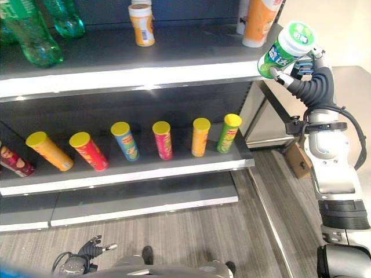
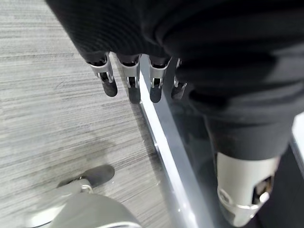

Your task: Put the goods on the table back onto the shelves and tidy them up.

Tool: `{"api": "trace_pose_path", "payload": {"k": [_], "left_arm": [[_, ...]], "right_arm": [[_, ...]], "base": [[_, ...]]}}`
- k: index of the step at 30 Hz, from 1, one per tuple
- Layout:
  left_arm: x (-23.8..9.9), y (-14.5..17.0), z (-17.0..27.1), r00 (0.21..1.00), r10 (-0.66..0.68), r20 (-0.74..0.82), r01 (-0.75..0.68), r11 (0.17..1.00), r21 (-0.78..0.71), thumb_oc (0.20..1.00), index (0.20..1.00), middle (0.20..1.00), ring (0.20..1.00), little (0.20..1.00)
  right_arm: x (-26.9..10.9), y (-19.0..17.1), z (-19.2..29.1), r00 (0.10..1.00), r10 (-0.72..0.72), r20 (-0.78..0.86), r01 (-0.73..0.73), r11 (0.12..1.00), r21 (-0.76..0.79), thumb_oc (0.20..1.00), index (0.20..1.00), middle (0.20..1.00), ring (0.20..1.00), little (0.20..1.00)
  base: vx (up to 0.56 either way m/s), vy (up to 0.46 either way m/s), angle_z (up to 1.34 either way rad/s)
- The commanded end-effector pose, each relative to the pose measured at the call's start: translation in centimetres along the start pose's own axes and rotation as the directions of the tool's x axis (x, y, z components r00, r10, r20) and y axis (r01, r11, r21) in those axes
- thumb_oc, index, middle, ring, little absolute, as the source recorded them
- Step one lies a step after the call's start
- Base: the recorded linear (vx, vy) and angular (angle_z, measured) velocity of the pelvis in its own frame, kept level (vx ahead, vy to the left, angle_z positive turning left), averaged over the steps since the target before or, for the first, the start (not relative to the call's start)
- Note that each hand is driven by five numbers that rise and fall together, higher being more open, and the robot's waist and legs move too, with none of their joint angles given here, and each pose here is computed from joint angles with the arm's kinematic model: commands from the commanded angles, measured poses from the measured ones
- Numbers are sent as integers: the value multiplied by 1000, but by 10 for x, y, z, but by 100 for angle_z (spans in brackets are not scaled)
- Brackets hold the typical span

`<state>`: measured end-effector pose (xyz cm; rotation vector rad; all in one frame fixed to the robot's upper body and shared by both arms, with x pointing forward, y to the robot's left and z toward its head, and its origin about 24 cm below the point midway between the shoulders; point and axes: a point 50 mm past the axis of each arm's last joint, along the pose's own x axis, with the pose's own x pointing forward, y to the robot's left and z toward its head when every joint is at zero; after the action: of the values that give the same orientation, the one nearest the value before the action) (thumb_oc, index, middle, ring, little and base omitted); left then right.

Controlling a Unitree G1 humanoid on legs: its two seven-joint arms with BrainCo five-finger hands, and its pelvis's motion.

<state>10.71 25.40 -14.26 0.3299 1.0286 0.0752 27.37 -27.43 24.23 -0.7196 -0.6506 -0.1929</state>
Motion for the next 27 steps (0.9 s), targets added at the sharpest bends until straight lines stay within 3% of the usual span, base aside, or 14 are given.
{"api": "trace_pose_path", "payload": {"k": [1, 14, 27], "left_arm": [[1, 11, 8, 999, 14, 40, -16, 999, 46, 1000, 1000, 1000, 1000, 1000], [-1, 4, -6, 1000, 10, -20, -10, 1000, 1, 1000, 1000, 1000, 1000, 1000], [-1, 0, -9, 999, -23, -30, 24, 999, 21, 1000, 1000, 1000, 1000, 1000]], "right_arm": [[24, -19, 35, 986, 10, 164, -5, 999, -33, 200, 200, 200, 200, 200], [41, -1, 49, 969, 108, 221, -126, 990, 69, 200, 200, 200, 200, 200], [70, 4, 45, 955, 246, 165, -269, 954, 131, 200, 200, 200, 200, 200]], "base": [[37, -57, 50], [54, -133, 40], [29, -36, 21]]}}
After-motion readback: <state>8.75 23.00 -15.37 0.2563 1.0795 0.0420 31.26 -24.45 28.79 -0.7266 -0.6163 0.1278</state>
